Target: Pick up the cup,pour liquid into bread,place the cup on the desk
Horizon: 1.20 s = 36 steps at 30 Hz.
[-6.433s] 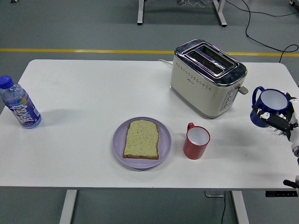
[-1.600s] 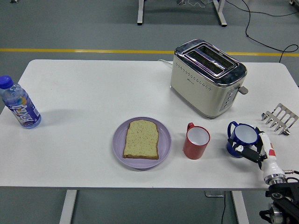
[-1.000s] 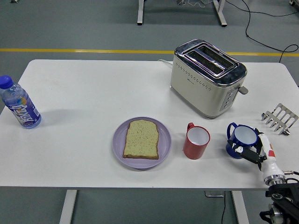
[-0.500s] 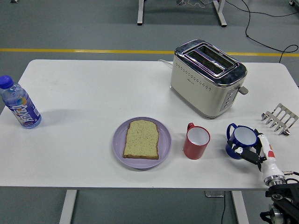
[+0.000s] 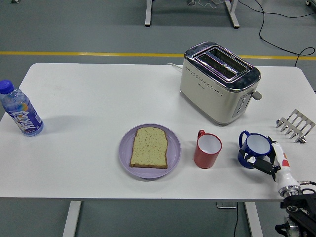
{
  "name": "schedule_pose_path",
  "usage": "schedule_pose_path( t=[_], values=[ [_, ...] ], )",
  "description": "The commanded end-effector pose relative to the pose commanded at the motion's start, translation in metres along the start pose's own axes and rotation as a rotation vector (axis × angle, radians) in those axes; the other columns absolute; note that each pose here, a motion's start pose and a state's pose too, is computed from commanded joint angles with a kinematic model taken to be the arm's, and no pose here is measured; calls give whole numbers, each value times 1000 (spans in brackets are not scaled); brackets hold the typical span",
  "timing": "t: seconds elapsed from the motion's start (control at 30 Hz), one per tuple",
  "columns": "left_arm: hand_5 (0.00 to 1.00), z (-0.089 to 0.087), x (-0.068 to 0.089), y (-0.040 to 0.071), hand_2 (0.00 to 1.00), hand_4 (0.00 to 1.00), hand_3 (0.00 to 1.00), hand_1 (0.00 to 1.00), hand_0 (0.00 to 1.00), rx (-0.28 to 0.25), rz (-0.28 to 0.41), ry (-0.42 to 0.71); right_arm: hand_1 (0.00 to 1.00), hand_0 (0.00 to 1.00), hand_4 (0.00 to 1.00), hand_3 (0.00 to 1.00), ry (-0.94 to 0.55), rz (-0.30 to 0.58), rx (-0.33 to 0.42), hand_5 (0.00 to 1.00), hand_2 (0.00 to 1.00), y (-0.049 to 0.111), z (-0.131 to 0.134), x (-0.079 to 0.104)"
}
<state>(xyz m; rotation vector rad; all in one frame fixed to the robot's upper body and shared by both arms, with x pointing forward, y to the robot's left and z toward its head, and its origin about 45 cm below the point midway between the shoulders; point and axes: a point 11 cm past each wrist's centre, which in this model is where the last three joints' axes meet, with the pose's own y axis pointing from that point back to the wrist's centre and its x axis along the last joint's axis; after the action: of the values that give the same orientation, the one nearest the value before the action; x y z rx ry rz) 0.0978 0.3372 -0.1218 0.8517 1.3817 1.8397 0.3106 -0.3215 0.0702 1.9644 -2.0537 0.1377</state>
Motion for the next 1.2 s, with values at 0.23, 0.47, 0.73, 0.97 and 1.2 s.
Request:
schedule_pose_path(
  t=[0.23,0.47,0.73,0.97,1.2],
  values=[
    [998,1,0,0,773,396,611,756,690,-2,-1,1,519,588,789,778,6,2,0,2,659,-1,-1,1],
    [998,1,0,0,773,396,611,756,690,-4,-2,3,533,605,791,792,7,5,1,2,678,-1,-1,1],
    [998,3,0,0,773,396,611,756,690,-6,-1,3,548,620,802,814,19,9,-4,2,699,-1,0,2],
    [998,4,0,0,773,396,611,756,690,-8,-1,2,612,706,872,904,43,1,-16,2,774,-1,1,2],
    [998,4,0,0,773,396,611,756,690,-10,0,2,670,776,906,950,40,-1,-6,27,840,-1,0,2]
  ],
)
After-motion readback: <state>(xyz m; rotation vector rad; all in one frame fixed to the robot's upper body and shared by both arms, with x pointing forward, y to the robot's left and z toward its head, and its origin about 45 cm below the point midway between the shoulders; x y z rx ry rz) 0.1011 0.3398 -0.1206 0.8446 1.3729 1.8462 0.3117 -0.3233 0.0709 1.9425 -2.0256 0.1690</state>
